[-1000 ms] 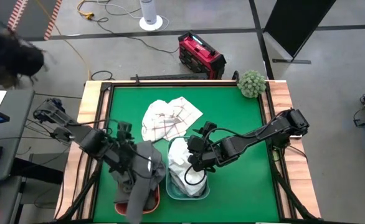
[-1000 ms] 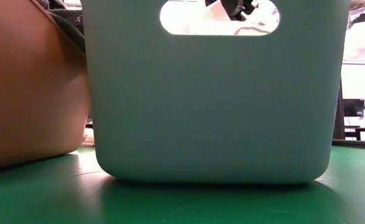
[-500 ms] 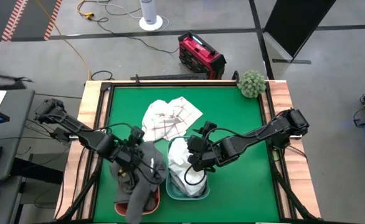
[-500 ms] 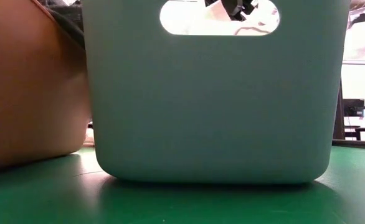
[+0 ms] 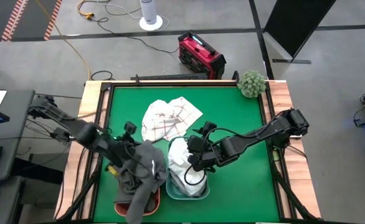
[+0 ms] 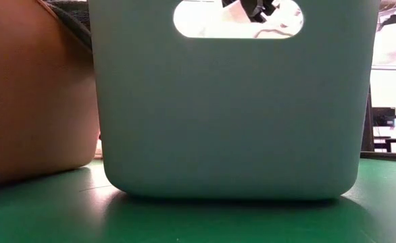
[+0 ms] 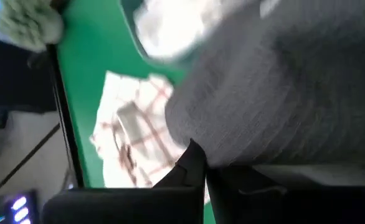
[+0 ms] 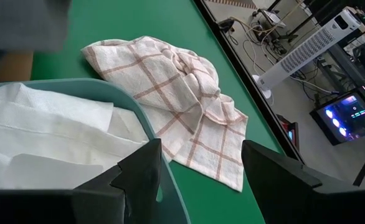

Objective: Sort towels by color in basket
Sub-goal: Put the black towel into the orange bin

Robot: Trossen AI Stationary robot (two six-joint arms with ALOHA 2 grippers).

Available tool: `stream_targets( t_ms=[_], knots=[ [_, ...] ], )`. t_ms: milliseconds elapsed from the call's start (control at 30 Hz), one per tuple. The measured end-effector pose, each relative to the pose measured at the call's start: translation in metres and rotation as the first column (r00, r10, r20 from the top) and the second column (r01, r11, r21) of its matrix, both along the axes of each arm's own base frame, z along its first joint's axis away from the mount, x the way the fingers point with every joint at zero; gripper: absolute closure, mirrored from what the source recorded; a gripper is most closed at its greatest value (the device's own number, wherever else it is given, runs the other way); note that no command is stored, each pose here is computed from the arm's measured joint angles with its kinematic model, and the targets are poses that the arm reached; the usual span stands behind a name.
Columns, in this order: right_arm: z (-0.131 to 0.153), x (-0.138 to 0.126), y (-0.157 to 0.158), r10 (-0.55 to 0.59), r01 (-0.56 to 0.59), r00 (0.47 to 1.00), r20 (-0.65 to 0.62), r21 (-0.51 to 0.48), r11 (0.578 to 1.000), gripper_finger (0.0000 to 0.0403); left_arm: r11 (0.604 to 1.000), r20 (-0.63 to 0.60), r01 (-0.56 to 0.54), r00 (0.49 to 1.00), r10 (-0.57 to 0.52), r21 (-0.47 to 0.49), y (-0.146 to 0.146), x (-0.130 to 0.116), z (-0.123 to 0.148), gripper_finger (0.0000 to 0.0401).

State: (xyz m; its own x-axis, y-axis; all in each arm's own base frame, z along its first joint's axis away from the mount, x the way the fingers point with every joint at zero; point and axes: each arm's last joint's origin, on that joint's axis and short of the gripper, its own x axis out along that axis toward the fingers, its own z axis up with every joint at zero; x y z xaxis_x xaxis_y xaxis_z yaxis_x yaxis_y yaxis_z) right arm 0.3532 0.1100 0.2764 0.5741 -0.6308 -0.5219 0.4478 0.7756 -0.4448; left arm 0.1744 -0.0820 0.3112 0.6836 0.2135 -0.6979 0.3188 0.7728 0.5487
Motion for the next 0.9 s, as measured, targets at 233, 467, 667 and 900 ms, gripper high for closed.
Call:
stream_targets(
  t_ms=[233,467,667,900],
  knots=[
    [0.0,0.0,0.0,0.0,0.0,1.0,0.005,0.002,1.0,0.0148,0.927,0.265,0.101,0.964,-0.002,-0.36,0.016,-0.038,0.043,0.04],
    [0.0,0.001,0.0,-0.001,0.001,1.0,0.005,0.002,1.0,0.0148,0.673,0.317,0.222,0.948,0.02,-0.706,0.015,-0.051,0.062,0.0401],
    [0.001,0.001,0.0,0.001,-0.001,1.0,0.014,0.004,1.0,0.0148,0.675,0.361,0.199,0.927,0.106,-0.71,0.011,-0.04,0.065,0.0401],
    [0.001,0.001,0.0,0.003,-0.003,1.0,0.011,0.002,1.0,0.0148,0.704,0.718,0.472,0.691,0.078,-0.531,0.02,-0.054,0.106,0.0401]
  ],
)
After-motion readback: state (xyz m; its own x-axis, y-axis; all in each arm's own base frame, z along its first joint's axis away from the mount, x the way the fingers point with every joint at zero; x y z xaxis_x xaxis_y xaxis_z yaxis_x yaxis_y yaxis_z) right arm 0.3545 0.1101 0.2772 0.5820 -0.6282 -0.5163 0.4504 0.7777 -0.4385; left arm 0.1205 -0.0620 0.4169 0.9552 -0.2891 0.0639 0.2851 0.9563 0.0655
